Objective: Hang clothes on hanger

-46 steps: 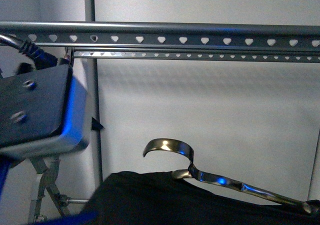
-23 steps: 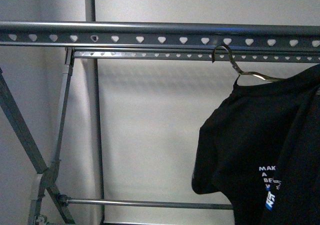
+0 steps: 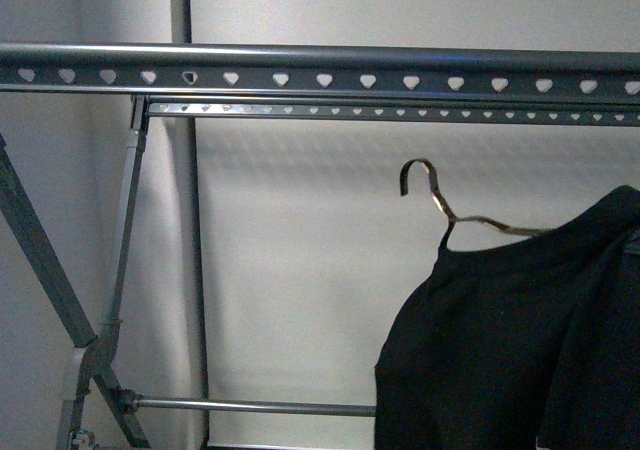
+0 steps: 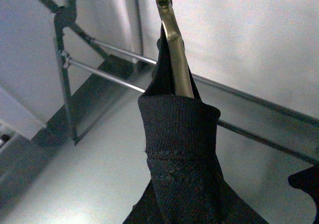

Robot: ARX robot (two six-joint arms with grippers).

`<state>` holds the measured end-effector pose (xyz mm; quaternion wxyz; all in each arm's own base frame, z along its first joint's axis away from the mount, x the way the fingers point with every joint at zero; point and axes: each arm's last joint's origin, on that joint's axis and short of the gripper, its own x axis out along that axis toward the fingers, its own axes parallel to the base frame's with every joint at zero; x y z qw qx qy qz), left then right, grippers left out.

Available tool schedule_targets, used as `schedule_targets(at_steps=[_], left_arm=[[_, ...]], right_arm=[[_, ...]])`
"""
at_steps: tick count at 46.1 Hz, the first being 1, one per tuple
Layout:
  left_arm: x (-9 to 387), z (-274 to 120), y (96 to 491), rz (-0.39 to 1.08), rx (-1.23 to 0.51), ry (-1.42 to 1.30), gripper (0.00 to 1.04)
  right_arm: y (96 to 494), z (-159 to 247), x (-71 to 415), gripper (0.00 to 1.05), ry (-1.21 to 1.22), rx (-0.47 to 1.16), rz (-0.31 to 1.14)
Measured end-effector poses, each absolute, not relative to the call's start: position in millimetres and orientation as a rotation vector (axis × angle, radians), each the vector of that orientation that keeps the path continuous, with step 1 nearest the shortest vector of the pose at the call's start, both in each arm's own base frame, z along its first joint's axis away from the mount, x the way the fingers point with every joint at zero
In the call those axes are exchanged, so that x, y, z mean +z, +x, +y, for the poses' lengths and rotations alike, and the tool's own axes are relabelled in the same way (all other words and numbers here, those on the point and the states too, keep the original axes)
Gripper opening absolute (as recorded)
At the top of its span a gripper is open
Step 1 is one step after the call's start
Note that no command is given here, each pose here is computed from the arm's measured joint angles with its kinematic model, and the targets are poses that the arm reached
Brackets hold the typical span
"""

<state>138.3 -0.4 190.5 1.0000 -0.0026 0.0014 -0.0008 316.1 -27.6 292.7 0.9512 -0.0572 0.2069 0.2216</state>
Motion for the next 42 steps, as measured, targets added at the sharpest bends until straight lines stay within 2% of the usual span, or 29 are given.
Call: schedule_targets(at_steps=[6,13,19,30,38,42], left_arm=[[184.2,-0.3,131.0,0.001,-0.002,-0.005,0.04],[178.0,-0.3,123.8,0.002,-0.002,-0.005,0.04],[175.1,-0.3,119.9,0.001,-0.002,-0.005,0.04],[173.1,-0.3,114.4,-0.023,-0.002,-0.002,0.04],[172.7,-0.2,110.0,-0.022,-0.002,-0.002,0.04],[172.5,-0.3,108.3,-0.022,-0.002,-0.002,0.04]], right_arm=[[286.0,-29.3,294.8,0.08,-0.119,0.519,0.403],[251.9,-52.2,339.3,0.08,-0.109,0.517,0.260],[246.3,-68.3,371.8,0.08,-0.117,0.450,0.188],[284.9,-75.9,399.8,0.08,-0.074,0.336,0.191],[334.1,-66.4,385.1,0.08,0.006,0.264,0.295],[343.6,-56.0,375.1,0.08,0.018,0.274,0.307]])
